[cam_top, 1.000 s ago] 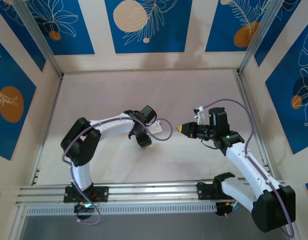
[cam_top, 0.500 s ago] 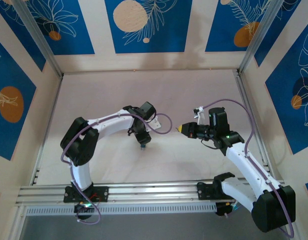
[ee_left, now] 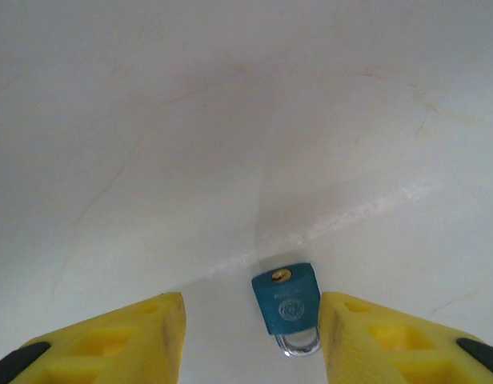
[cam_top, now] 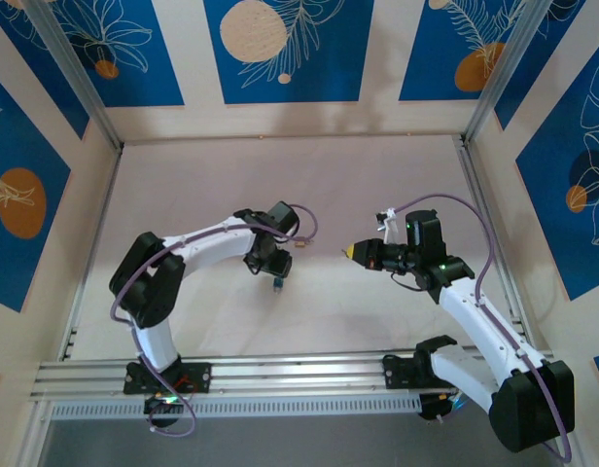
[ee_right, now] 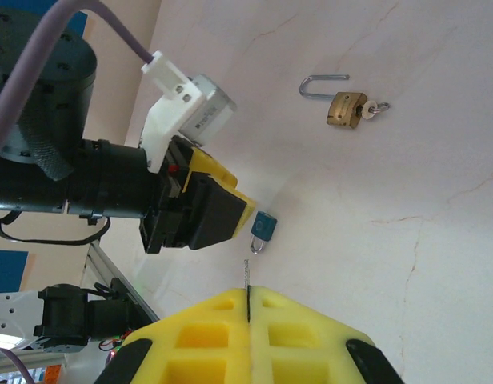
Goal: Unlock with the key
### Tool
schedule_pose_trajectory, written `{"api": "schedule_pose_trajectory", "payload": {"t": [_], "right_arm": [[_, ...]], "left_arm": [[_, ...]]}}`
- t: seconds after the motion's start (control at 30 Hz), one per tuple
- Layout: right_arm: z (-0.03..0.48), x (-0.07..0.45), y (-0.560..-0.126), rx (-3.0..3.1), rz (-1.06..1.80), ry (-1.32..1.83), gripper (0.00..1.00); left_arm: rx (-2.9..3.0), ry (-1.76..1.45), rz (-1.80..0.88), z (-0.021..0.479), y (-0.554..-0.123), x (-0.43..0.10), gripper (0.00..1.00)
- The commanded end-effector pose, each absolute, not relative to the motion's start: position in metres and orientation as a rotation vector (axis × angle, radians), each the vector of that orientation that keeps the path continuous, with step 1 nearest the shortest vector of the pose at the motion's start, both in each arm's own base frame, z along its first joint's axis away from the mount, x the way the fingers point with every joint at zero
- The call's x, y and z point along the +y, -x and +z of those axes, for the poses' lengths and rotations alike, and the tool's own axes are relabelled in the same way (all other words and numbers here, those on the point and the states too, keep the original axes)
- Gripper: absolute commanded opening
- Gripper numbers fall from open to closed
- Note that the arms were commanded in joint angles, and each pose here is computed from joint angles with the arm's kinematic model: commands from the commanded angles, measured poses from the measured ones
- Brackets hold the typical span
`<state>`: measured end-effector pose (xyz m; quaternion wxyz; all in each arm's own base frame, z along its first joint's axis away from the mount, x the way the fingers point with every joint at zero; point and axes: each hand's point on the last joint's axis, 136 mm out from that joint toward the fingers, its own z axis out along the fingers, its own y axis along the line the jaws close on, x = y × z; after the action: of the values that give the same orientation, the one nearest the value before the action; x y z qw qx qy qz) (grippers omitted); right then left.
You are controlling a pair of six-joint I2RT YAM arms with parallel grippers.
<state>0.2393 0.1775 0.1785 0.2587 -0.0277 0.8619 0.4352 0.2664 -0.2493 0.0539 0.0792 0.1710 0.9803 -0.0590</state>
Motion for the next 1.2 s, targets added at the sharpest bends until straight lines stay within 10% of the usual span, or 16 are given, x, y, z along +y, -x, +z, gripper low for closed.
{"api": "schedule_pose_trajectory", "payload": {"t": [0.0,1.17], "right_arm": [[0.183,0.176,-0.236,2.317,1.185,0.099,0.00],[0.181,0.174,-0.236,2.287,1.207,0.095,0.00]], "left_arm": [[2.973,-0.256,-0.253,0.059,-0.260,-0.250,0.47],[3.126,-0.422,0.032,0.014,-0.235,-0.251,0.31]]}}
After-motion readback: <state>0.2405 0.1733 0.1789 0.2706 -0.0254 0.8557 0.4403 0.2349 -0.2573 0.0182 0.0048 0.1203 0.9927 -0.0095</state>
